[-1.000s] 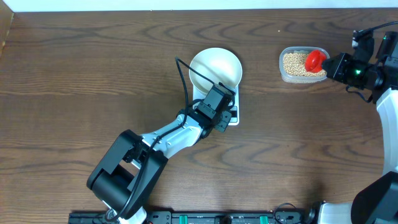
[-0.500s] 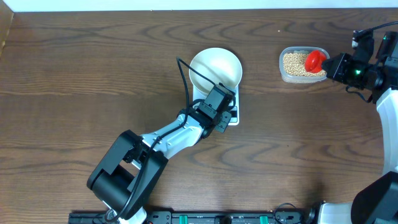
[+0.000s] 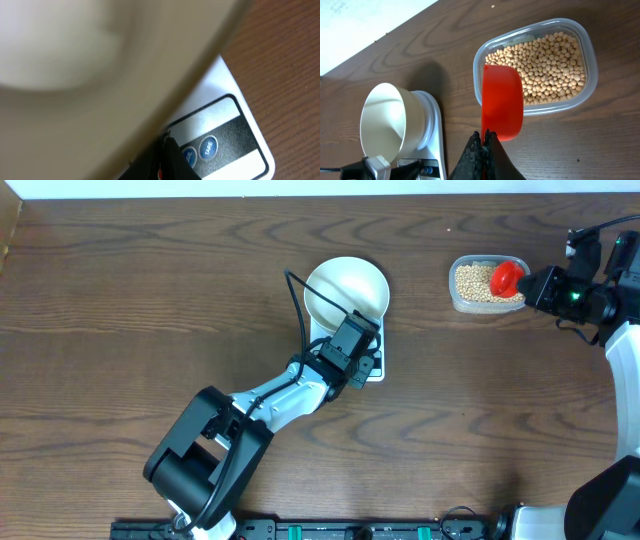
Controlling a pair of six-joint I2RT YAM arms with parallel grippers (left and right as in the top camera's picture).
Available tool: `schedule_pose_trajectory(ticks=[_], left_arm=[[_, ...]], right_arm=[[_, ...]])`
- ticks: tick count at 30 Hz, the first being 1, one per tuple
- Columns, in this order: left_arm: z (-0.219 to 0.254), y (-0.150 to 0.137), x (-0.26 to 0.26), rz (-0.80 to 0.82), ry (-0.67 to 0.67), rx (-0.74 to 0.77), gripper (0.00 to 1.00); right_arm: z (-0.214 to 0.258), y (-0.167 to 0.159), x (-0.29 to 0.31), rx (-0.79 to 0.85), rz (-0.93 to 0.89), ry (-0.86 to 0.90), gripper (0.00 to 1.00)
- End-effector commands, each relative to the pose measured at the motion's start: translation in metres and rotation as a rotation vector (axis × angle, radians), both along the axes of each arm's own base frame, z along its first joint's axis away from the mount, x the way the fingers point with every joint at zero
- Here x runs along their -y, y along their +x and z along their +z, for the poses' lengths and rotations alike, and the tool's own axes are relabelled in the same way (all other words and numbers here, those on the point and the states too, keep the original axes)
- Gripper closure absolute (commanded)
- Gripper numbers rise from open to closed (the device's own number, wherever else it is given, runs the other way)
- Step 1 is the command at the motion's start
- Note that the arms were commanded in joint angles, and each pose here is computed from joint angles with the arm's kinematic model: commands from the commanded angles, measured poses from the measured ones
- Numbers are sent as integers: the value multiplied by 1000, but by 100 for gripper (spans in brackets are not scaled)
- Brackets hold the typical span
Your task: Scoop item into bowl and weigh 50g on scale
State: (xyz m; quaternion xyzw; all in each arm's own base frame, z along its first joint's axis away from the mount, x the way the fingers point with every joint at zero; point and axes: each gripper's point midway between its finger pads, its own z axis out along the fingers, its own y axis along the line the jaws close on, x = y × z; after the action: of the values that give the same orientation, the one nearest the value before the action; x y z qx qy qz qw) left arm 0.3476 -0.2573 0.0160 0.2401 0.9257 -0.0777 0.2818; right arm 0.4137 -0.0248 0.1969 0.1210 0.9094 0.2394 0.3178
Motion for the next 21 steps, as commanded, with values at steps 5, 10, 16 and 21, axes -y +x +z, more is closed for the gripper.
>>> schedule_pose_trajectory(ticks=[5, 10, 16, 21], left_arm=[[-55, -22, -32, 25, 140, -121, 92], [-56, -28, -36, 24, 156, -141, 93], [-56, -35, -39, 18, 166, -171, 93], [-55, -36, -36, 9, 150, -178, 93]], right_arm=[[9, 2, 2, 26, 8, -13, 99], [9, 2, 2, 26, 8, -14, 99], [9, 2, 2, 26, 8, -14, 99], [9, 2, 2, 26, 8, -13, 99]])
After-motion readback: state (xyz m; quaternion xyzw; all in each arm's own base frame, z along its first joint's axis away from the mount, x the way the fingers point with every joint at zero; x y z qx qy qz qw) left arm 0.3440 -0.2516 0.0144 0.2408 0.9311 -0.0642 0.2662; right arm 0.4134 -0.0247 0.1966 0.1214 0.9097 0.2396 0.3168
